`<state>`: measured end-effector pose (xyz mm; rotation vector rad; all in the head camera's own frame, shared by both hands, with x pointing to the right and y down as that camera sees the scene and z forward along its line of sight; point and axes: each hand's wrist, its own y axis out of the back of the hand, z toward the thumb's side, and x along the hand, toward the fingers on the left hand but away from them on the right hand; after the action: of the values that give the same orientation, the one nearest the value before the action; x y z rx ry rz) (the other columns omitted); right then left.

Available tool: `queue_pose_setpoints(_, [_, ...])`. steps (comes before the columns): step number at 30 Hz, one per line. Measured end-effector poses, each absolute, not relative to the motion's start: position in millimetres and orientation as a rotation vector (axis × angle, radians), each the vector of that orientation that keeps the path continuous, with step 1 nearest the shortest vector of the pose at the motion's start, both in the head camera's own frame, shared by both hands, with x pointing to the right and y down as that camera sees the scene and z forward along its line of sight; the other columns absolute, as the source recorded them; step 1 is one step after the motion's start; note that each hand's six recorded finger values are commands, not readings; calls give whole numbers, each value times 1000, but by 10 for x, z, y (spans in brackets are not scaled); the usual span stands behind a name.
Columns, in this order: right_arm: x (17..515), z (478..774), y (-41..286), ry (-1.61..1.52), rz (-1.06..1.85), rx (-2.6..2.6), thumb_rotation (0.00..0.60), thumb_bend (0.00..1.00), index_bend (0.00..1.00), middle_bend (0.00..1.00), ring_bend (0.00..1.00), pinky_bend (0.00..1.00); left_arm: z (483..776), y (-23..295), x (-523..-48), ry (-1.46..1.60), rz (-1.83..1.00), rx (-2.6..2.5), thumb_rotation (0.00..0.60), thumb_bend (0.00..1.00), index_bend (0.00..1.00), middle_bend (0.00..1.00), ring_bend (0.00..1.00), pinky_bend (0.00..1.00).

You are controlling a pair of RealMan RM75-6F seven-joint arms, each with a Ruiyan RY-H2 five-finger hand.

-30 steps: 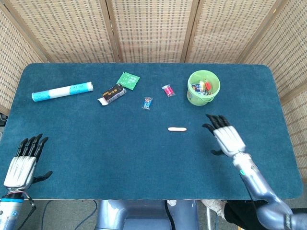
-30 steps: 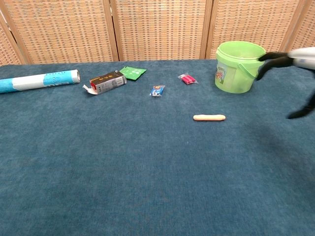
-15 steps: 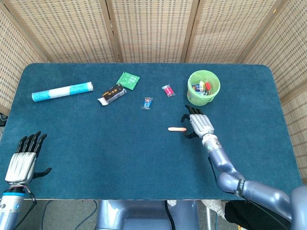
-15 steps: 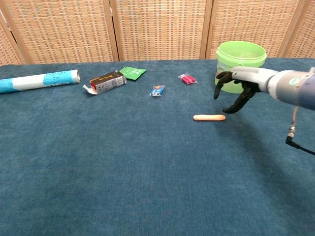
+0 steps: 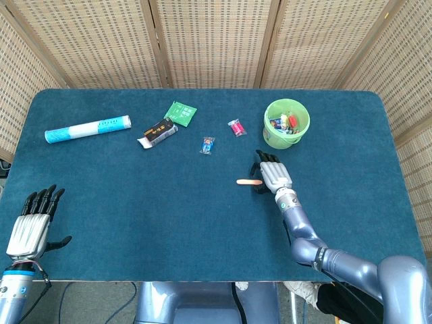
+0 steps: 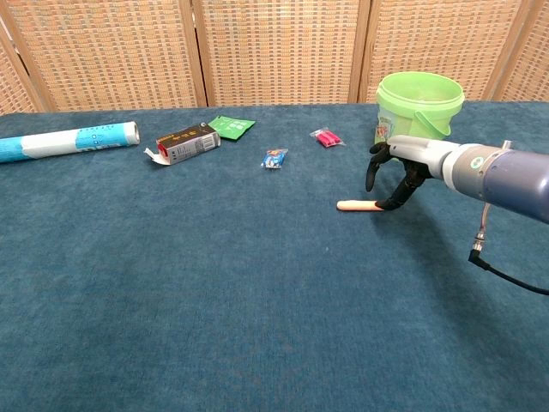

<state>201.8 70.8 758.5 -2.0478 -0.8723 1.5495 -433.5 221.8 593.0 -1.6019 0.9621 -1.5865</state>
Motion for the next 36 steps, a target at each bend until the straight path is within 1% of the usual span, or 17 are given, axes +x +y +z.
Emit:
queue_pose_setpoints(6, [2025, 7688, 768, -839, 1576, -2036, 600, 511, 468, 0, 0, 0, 5931, 2223, -4320, 956, -1588, -1602, 600, 0, 0, 0, 0, 0])
queue_pose_setpoints(16, [2011, 7743, 781, -842, 1580, -2035, 600, 515, 495, 0, 0, 0, 5923, 2224, -4326, 962, -1594, -1597, 600, 0, 0, 0, 0, 0])
queue_pose_setpoints(22, [2013, 7766, 786, -856, 1579, -2043, 600, 519, 537, 25, 0, 0, 5926, 2233, -4323, 959, -1593, -1600, 600, 0, 0, 0, 0, 0])
queue_pose_setpoints(26, [2029, 7769, 772, -870, 1575, -2028, 600, 528, 633, 49, 0, 0, 5914, 2226, -4320, 966, -1590, -1600, 600, 0, 0, 0, 0, 0])
queue_pose_setpoints(27, [2036, 7772, 771, -875, 1575, -2027, 600, 536, 642, 52, 0, 0, 5911, 2225, -4322, 968, -1590, -1600, 600, 0, 0, 0, 0, 0])
queue_pose_setpoints(31, [2052, 7779, 782, -900, 1571, -2040, 600, 594, 648, 55, 0, 0, 5907, 2230, -4331, 970, -1591, -1602, 600, 0, 0, 0, 0, 0])
queue_pose_setpoints(36, [2033, 7742, 804, -931, 1547, -2084, 600, 606, 650, 60, 0, 0, 5911, 2235, -4322, 965, -1589, -1605, 600, 0, 0, 0, 0, 0])
